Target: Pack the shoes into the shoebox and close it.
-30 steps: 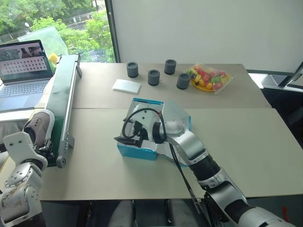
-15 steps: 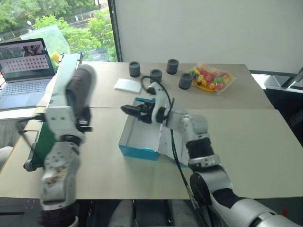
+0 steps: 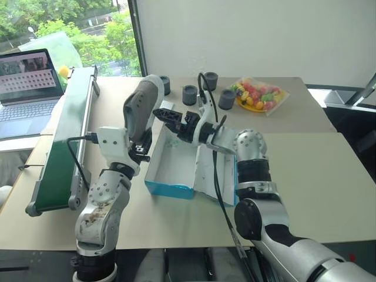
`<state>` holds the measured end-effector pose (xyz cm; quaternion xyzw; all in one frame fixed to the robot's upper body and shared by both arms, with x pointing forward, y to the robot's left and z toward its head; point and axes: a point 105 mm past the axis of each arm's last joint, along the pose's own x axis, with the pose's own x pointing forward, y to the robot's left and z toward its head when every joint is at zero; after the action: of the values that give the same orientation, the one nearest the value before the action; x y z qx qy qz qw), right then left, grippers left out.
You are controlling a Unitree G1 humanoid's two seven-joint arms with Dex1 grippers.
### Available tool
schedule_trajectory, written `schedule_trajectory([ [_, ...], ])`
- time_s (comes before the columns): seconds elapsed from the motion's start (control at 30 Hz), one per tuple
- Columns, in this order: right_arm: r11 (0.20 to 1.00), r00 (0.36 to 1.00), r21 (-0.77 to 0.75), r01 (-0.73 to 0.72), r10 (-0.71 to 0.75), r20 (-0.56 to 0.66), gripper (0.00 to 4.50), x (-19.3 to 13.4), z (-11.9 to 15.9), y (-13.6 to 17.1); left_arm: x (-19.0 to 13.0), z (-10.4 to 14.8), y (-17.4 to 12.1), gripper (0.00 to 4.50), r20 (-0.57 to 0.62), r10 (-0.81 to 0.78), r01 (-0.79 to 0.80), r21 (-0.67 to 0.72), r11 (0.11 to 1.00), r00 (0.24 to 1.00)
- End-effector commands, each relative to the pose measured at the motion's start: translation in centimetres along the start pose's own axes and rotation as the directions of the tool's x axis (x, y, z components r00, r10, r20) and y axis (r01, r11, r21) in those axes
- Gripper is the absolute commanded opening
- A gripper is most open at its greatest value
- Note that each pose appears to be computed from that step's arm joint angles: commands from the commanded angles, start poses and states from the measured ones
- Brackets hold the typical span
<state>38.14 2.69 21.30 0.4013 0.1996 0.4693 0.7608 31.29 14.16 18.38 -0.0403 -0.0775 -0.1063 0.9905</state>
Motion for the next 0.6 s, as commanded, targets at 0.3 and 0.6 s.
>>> schedule_trajectory([
  [0.3, 0.984, 0.985, -0.030, -0.174, 0.174, -0.009, 4.50, 2.02, -0.95, 5.35, 0.15, 1.14, -1.24, 2.17, 0.038, -0.064, 0.064, 0.006, 0.998, 0.997],
  [0.6, 0.985, 0.985, -0.046, -0.169, 0.170, 0.010, 2.72, 2.05, -1.01, 5.39, 0.18, 0.98, -0.88, 2.17, 0.032, -0.051, 0.050, 0.019, 0.999, 0.998],
])
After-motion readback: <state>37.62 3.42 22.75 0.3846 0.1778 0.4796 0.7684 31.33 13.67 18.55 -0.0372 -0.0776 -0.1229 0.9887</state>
